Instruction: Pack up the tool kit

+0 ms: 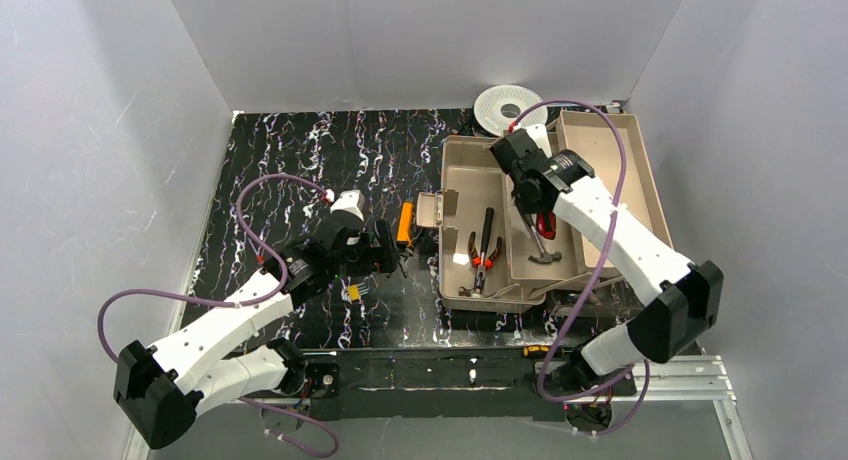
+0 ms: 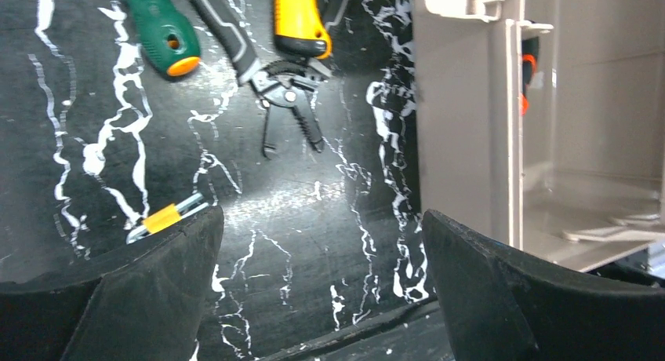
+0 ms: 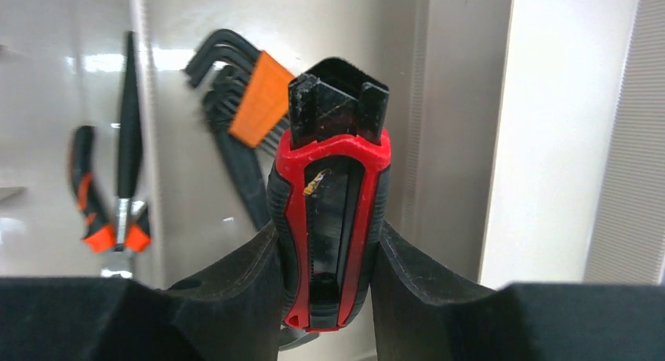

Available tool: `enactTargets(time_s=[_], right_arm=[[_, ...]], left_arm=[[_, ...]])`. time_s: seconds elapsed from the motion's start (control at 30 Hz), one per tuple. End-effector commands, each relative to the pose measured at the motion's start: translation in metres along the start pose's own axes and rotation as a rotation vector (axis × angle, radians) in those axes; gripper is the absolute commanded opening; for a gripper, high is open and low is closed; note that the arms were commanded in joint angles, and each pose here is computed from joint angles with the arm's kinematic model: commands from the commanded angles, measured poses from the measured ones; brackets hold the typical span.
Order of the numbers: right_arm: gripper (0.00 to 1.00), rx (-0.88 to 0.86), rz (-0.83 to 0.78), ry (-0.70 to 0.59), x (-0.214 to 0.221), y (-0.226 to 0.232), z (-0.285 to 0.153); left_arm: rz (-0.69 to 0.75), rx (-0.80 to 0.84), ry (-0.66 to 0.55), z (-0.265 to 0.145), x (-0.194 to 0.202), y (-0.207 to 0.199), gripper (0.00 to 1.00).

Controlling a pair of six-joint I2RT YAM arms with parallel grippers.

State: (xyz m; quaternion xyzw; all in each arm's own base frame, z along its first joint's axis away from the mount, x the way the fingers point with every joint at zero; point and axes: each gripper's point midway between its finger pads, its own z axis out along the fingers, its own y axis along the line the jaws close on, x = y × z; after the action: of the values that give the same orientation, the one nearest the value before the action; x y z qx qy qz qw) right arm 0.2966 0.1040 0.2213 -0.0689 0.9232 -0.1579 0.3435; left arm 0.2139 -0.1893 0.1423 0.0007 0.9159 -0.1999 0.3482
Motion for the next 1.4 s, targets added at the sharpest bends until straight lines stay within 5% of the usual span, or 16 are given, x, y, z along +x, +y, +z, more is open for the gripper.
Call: enactTargets(time_s=[0.0,0.2,0.3,0.53,0.77,0.93,1.1,1.27,1.37], right_arm=[[0.08,0.113,-0.05,0.081,0.003,-0.026,0.007],[0.71,0.094,-0.019,0.11,0.005,-0.021,0.012],[0.8,0.028,0.031,0.053,-0.005,-0.018,0.0],[0.84,-0.292,0.128,-0.138,-0.027,0.007,-0.044],[0.87,-0.688,0.213,-0.442,-0.036,0.026,-0.119],[0.88,-0.753,0.218,-0.458,-0.027,0.029,-0.131],[0.88,-0.756,0.224,-0.463,-0.024,0.028,-0.131],[0.88,-0.77,0.226,-0.466,-0.025,0.03,-0.133],[0.88,-0.773,0.227,-0.468,-0.025,0.03,-0.134]], left_arm=[[0.009,-0.144,-0.042,-0.007,-0.011,0.024,0.98],[0.013,-0.3,-0.044,-0.008,-0.008,0.052,0.98],[0.023,-0.35,-0.034,-0.004,-0.004,0.062,0.98],[0.022,-0.454,-0.073,0.011,-0.014,0.073,0.96],[-0.013,-0.503,0.018,0.075,-0.028,0.083,0.76],[0.001,-0.607,0.183,0.119,-0.014,0.098,0.67],[-0.052,-0.666,0.161,0.11,-0.012,0.116,0.36],[-0.097,-0.653,0.185,0.109,-0.002,0.124,0.32],[-0.117,-0.636,0.18,0.105,0.0,0.124,0.18]])
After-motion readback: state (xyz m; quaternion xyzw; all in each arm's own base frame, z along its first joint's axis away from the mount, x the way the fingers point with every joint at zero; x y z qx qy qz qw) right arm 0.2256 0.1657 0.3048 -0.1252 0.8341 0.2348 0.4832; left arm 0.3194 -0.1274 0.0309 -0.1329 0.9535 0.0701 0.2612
